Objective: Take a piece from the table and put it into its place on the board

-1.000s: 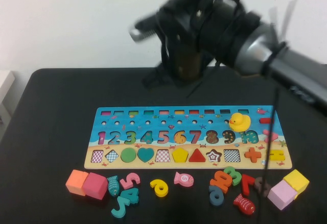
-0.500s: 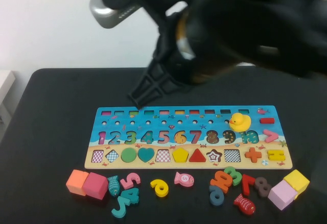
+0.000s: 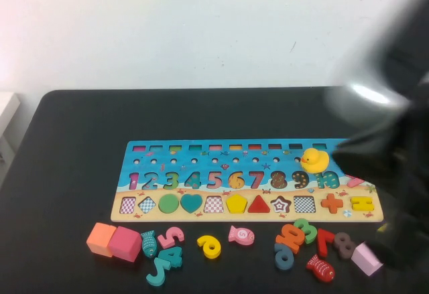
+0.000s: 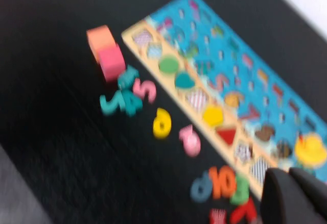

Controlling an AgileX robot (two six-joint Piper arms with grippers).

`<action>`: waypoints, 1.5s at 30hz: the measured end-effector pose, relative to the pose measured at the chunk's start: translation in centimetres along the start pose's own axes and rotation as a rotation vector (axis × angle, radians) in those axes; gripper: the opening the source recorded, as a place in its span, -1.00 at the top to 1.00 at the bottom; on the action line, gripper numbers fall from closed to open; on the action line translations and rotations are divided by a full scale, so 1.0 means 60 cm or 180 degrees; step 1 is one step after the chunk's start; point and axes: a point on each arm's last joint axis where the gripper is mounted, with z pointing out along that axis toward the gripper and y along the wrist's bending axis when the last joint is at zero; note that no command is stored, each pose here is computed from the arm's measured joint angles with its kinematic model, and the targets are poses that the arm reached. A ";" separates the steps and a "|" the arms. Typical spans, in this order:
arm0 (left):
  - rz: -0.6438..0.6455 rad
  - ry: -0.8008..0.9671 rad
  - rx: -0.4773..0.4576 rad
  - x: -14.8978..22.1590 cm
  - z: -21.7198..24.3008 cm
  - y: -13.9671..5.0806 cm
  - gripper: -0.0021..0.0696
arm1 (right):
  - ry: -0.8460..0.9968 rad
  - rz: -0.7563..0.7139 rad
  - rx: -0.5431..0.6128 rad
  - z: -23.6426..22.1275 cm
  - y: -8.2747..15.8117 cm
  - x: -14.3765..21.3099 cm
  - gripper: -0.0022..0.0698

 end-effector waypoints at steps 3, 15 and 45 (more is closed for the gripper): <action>0.0000 0.0000 0.0000 0.000 0.000 0.000 0.95 | -0.0497 -0.0157 -0.0030 -0.009 -0.004 0.042 0.89; 0.0000 0.0000 0.0000 0.000 0.000 0.000 0.95 | -0.1416 -0.0050 0.0106 -0.020 -0.027 0.254 0.89; 0.0000 0.0006 0.0002 0.000 0.000 0.000 0.95 | -0.2550 0.1123 0.2771 0.018 -0.062 0.460 0.89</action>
